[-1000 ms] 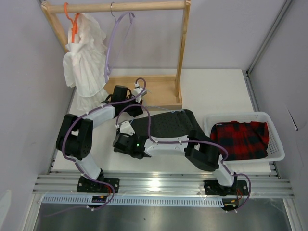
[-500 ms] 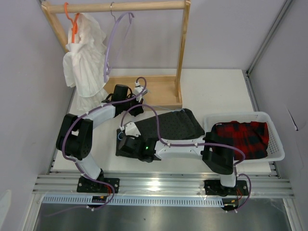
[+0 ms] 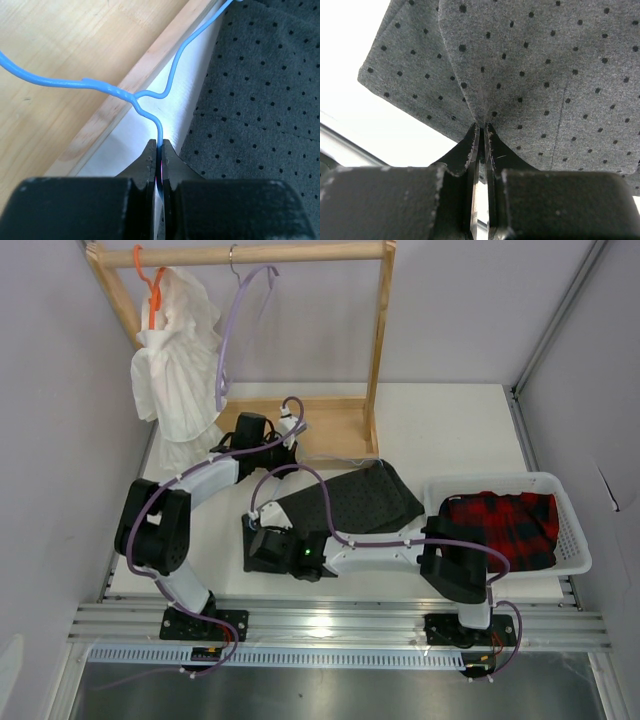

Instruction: Place the skirt on the hanger

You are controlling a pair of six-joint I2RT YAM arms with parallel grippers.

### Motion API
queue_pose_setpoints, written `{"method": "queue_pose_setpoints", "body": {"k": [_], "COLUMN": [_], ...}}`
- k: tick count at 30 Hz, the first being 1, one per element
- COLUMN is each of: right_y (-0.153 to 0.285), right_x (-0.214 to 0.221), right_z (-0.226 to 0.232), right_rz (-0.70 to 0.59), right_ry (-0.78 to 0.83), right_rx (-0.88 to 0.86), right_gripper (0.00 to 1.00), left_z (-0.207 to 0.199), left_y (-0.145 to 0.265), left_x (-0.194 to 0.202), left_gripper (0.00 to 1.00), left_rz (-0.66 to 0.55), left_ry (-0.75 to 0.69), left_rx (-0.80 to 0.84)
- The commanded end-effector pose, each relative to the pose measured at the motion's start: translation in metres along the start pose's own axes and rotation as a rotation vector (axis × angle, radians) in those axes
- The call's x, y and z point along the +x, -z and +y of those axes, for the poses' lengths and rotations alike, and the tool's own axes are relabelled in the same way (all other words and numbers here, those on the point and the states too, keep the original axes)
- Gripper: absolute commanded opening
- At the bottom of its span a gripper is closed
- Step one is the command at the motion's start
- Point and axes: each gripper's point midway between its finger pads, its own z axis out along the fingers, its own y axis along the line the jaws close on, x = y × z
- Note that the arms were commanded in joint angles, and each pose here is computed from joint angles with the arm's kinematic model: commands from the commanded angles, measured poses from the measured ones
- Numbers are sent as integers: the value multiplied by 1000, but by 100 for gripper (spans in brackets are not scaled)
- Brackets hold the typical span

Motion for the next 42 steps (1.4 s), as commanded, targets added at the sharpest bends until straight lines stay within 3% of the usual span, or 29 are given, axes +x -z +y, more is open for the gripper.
{"method": "queue_pose_setpoints", "body": {"k": [1, 13, 23, 35, 42], "right_y": [27, 31, 47, 74, 82], "right_x": [-16, -8, 6, -6, -2], "right_z": [10, -4, -15, 38, 45], "right_rz": [-55, -28, 6, -5, -2], "right_ry": [-15, -7, -9, 33, 20], "right_rx": [-73, -58, -143, -334, -375], "right_gripper": [5, 12, 6, 2, 4], "left_z": [5, -8, -27, -53, -55], "left_y": [17, 57, 102, 154, 170], "left_x": [-48, -71, -101, -145, -169], "left_gripper": [0, 0, 0, 0, 0], "left_rz": [-130, -221, -323, -363, -356], "left_ry": [-70, -63, -43, -115, -131], "left_rx": [-47, -97, -120, -212, -267]}}
